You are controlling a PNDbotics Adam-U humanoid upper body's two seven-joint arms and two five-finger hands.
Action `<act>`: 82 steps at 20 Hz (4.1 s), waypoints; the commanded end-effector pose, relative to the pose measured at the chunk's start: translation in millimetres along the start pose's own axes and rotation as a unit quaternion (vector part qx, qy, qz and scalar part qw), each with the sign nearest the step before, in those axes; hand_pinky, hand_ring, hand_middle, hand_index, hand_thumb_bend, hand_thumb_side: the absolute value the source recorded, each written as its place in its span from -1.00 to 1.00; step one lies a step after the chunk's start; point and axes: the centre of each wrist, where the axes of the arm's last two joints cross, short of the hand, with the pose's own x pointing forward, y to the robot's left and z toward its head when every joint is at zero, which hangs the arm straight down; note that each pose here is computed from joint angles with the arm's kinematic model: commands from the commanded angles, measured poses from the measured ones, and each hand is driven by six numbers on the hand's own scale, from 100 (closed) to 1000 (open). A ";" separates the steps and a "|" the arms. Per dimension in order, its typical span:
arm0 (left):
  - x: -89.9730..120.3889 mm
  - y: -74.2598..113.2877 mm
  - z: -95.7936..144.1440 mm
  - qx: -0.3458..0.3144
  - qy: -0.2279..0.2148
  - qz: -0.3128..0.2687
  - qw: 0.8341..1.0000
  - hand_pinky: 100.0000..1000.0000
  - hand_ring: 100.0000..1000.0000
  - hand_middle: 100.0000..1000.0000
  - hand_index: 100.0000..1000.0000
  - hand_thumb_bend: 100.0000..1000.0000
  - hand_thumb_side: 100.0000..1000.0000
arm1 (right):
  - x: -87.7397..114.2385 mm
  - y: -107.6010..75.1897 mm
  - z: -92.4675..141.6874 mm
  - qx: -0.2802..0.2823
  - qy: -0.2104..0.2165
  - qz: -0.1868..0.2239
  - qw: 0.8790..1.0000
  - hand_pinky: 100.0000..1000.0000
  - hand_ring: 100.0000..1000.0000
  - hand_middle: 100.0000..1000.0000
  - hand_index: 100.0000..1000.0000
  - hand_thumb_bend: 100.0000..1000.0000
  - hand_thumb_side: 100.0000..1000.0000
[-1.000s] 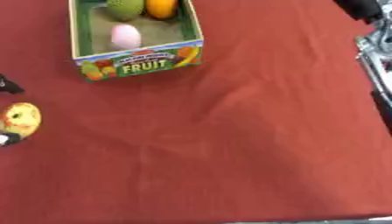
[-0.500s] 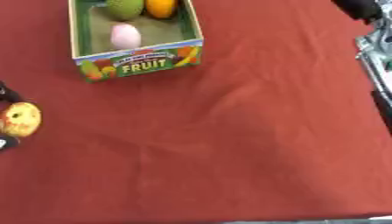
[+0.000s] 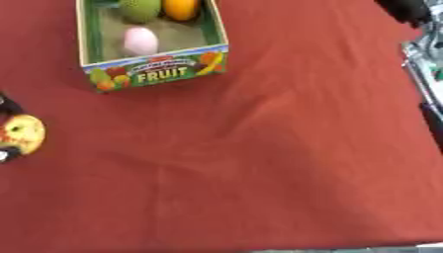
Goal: Pick up objects on the table and place them in the box.
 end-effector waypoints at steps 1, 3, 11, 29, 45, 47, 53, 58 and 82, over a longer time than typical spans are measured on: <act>-5.3 4.5 0.7 0.004 0.010 -0.014 1.000 0.54 0.48 0.30 0.57 -0.37 -0.54 | 5.6 -4.5 -3.4 0.001 -0.011 0.003 1.000 0.71 0.52 0.21 0.63 -1.00 0.10; -5.7 3.8 -0.4 0.005 0.009 -0.011 1.000 0.52 0.44 0.26 0.53 -0.47 -0.57 | 5.4 -4.4 -3.0 0.000 -0.010 0.003 1.000 0.71 0.52 0.21 0.63 -1.00 0.10; -2.7 10.0 4.4 0.056 0.018 0.014 0.998 0.37 0.28 0.12 0.36 -0.99 -0.83 | 4.3 -4.2 -1.3 0.001 -0.005 0.003 1.000 0.72 0.51 0.21 0.63 -1.00 0.10; 40.3 56.0 81.7 0.142 0.012 -0.031 0.989 0.46 0.46 0.39 0.60 -1.00 -0.71 | 1.8 -6.0 2.5 0.000 0.006 0.008 1.000 0.72 0.51 0.20 0.63 -1.00 0.11; 87.2 135.6 72.4 0.293 -0.116 -0.014 0.949 0.38 0.30 0.22 0.46 -1.00 -0.53 | 4.6 -5.6 -1.9 -0.002 -0.004 0.002 1.000 0.72 0.51 0.20 0.63 -1.00 0.10; 90.2 143.1 56.0 0.300 -0.124 -0.010 0.946 0.37 0.30 0.21 0.46 -1.00 -0.47 | 6.0 -4.7 -4.0 -0.002 -0.009 -0.003 1.000 0.72 0.51 0.20 0.63 -1.00 0.10; 92.1 156.1 6.0 0.328 -0.131 -0.022 0.935 0.40 0.32 0.21 0.46 -1.00 -0.50 | 10.6 -1.1 -10.4 0.002 -0.023 -0.019 1.000 0.72 0.51 0.20 0.63 -1.00 0.10; 85.4 152.3 -29.5 0.327 -0.130 -0.034 0.935 0.46 0.37 0.24 0.46 -1.00 -0.30 | 11.9 1.2 -12.1 0.004 -0.027 -0.028 0.999 0.72 0.51 0.20 0.63 -1.00 0.10; 68.7 148.2 45.8 0.502 -0.136 0.039 0.853 0.62 0.57 0.46 0.64 -1.00 0.38 | 8.3 -2.6 -7.4 -0.002 -0.020 -0.023 1.000 0.72 0.51 0.20 0.63 -1.00 0.09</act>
